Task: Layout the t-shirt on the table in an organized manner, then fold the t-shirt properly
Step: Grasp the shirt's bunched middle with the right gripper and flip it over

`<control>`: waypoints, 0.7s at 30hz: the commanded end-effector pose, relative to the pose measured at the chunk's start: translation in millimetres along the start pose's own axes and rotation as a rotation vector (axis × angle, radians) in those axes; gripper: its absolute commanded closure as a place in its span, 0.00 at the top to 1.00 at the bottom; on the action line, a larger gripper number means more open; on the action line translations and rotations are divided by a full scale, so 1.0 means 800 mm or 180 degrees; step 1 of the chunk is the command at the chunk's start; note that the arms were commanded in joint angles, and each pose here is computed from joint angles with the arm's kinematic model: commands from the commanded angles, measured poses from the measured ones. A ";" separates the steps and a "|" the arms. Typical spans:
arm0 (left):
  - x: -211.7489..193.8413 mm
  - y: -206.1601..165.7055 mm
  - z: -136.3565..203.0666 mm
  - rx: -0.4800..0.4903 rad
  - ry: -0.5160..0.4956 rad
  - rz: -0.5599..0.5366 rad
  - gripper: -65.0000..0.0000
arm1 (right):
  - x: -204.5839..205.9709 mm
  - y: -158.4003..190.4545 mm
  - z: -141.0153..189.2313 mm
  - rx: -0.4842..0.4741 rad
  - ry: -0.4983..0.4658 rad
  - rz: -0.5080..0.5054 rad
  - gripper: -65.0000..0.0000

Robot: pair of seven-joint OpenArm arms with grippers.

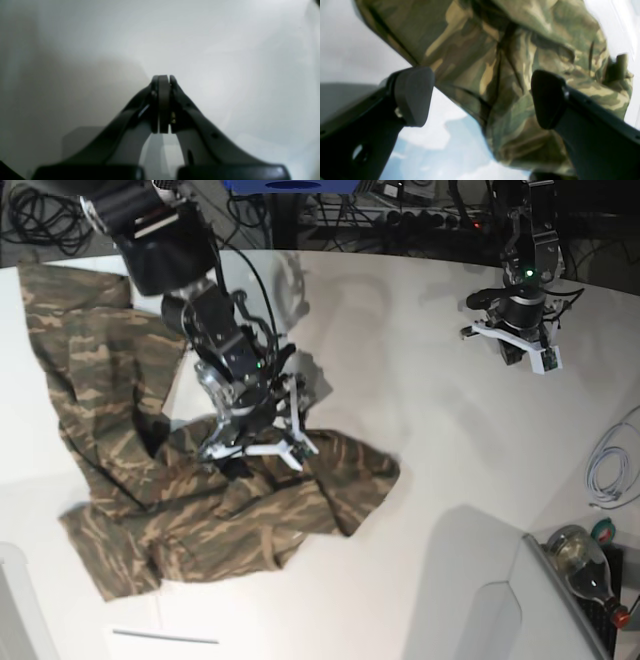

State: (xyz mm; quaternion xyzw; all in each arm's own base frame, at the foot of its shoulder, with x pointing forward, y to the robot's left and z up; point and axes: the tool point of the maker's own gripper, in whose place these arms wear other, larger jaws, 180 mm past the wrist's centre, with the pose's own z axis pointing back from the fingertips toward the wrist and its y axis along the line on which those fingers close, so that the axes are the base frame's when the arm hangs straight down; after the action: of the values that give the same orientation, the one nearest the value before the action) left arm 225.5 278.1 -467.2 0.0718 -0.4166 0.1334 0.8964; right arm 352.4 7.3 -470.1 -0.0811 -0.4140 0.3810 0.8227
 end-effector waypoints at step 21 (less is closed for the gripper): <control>0.011 0.006 0.002 0.0027 -0.0101 -0.0023 0.00 | 0.130 -0.038 -0.030 0.0131 -0.0299 -0.0140 0.89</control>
State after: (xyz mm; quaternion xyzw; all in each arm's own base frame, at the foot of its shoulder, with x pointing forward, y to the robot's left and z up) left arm 222.9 277.5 -468.6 0.0719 -0.4136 0.1342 0.8976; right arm 413.8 52.9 -426.6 -0.0419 -0.4194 0.3784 0.8241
